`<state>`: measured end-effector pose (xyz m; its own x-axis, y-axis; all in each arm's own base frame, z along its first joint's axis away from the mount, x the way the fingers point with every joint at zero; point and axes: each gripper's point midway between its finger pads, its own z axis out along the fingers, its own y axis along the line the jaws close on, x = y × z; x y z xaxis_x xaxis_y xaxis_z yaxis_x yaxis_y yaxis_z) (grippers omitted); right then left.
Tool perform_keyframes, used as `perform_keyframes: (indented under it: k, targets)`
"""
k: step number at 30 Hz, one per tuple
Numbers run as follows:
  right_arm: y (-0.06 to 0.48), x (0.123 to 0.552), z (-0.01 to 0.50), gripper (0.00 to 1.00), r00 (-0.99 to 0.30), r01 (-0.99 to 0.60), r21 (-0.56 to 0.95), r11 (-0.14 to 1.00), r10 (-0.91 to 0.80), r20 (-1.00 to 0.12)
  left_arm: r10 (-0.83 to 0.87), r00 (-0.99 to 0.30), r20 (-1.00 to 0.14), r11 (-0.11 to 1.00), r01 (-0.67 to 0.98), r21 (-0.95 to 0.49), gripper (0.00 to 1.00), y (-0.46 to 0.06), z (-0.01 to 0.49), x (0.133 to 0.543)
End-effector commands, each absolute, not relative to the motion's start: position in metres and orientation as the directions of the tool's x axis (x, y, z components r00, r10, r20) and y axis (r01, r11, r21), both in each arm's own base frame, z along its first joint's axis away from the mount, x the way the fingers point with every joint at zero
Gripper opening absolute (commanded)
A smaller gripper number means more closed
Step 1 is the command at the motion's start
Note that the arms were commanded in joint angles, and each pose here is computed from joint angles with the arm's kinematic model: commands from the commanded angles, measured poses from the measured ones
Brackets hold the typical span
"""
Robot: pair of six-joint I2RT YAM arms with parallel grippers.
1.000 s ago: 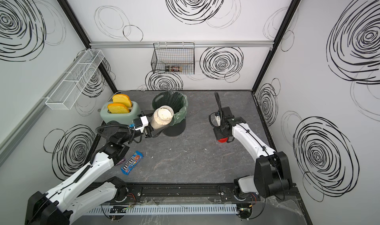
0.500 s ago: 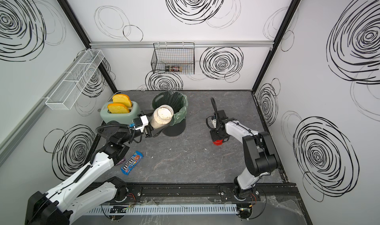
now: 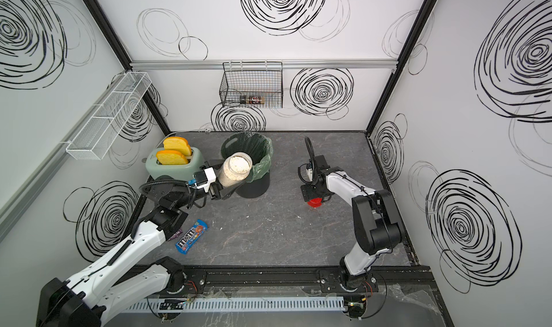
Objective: Empty expired oatmeal from jars
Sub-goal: Place the lid at the center of the board, then pour the expired oatmeal into the trash bin.
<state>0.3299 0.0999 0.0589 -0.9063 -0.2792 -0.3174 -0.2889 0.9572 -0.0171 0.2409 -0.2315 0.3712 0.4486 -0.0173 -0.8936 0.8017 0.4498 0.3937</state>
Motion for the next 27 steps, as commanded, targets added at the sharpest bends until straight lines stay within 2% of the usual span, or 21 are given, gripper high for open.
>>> perform_keyframes:
  k: [1,4,7,11,15,20,27]
  targets:
    - [0.095,0.332,0.102,0.9,-0.895,-0.258,-0.071,0.963,-0.266,-0.359,-0.063,0.536,-0.842,0.47,0.76,0.449,0.0,-0.227,0.402,0.23]
    - [0.1,0.338,0.166,0.9,-0.856,-0.243,-0.095,0.966,-0.259,-0.448,-0.064,0.532,-0.845,0.467,0.764,0.445,0.0,-0.229,0.401,0.231]
    - [0.109,0.34,0.243,0.89,-0.801,-0.22,-0.056,0.974,-0.213,-0.559,-0.067,0.529,-0.846,0.464,0.767,0.443,0.0,-0.23,0.401,0.231]
    - [0.145,0.325,0.361,0.86,-0.7,-0.238,0.169,0.957,-0.048,-0.713,-0.067,0.524,-0.849,0.466,0.769,0.438,0.0,-0.232,0.398,0.233]
    - [0.191,0.299,0.438,0.8,-0.665,-0.337,0.347,0.875,0.04,-0.746,-0.067,0.517,-0.854,0.466,0.773,0.431,0.0,-0.234,0.394,0.236]
    - [0.245,0.27,0.463,0.71,-0.686,-0.43,0.472,0.77,0.061,-0.725,-0.06,0.513,-0.856,0.462,0.774,0.432,0.0,-0.239,0.388,0.243]
    - [0.273,0.26,0.453,0.62,-0.702,-0.438,0.482,0.759,0.046,-0.71,-0.064,0.513,-0.856,0.444,0.783,0.436,0.0,-0.252,0.386,0.25]
